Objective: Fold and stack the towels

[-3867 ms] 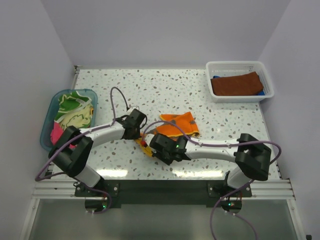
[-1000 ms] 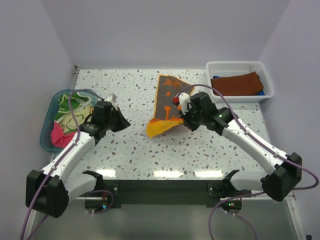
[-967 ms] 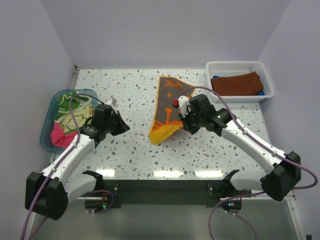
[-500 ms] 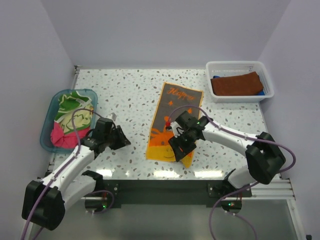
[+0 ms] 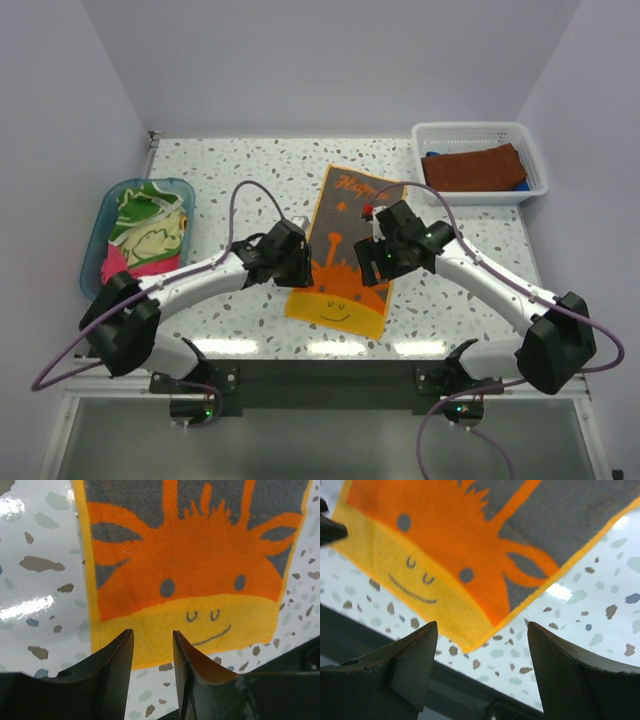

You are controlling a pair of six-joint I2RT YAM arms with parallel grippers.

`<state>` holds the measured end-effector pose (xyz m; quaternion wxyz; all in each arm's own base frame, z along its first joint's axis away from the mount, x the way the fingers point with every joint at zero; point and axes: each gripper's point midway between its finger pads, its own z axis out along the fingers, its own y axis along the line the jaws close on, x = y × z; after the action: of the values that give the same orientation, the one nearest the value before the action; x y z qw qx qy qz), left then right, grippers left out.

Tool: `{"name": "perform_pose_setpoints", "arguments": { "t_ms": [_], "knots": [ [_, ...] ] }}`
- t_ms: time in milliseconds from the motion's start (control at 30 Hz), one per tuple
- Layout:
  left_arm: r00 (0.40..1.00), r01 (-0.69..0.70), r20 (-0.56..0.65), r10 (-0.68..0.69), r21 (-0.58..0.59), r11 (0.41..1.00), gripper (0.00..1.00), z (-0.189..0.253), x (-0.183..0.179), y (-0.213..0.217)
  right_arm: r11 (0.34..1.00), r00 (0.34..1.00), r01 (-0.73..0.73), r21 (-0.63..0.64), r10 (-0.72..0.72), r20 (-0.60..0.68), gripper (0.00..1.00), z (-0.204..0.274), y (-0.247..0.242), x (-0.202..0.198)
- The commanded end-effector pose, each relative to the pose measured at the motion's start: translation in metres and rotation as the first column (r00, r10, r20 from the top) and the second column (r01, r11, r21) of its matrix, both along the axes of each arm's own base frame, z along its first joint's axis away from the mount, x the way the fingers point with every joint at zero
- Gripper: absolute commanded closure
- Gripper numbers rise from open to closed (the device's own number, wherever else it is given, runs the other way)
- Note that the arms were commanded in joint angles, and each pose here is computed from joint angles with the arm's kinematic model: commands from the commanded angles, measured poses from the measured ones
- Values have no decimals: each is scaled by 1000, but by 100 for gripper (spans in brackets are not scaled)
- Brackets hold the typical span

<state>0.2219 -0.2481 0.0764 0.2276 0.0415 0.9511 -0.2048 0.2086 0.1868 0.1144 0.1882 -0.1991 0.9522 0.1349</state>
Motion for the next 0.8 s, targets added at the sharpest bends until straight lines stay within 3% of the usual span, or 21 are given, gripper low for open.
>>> {"name": "perform_pose_setpoints", "arguments": {
  "t_ms": [0, 100, 233, 533, 633, 767],
  "knots": [
    [994, 36, 98, -42, 64, 997, 59, 1, 28, -22, 983, 974, 175, 47, -180, 137, 25, 13, -9, 39],
    [994, 49, 88, -62, 136, 989, 63, -18, 37, -29, 967, 953, 246, 75, -255, 166, 28, 9, -18, 55],
    [1000, 24, 3, -25, 206, 978, 66, -53, 19, -15, 953, 934, 283, 103, -299, 196, 32, 10, -23, 74],
    [978, -159, -112, 178, 159, 974, 69, -67, -49, 29, 967, 929, 233, 107, -254, 271, 36, 12, -8, 116],
    [968, -203, -125, 216, 106, 973, 65, -60, -66, 29, 979, 937, 176, 105, -200, 288, 36, 15, 4, 132],
    [967, -229, -107, 230, 17, 973, 52, -41, -74, 17, 995, 937, 90, 47, -101, 336, 37, 23, 10, 154]
  ]
}}
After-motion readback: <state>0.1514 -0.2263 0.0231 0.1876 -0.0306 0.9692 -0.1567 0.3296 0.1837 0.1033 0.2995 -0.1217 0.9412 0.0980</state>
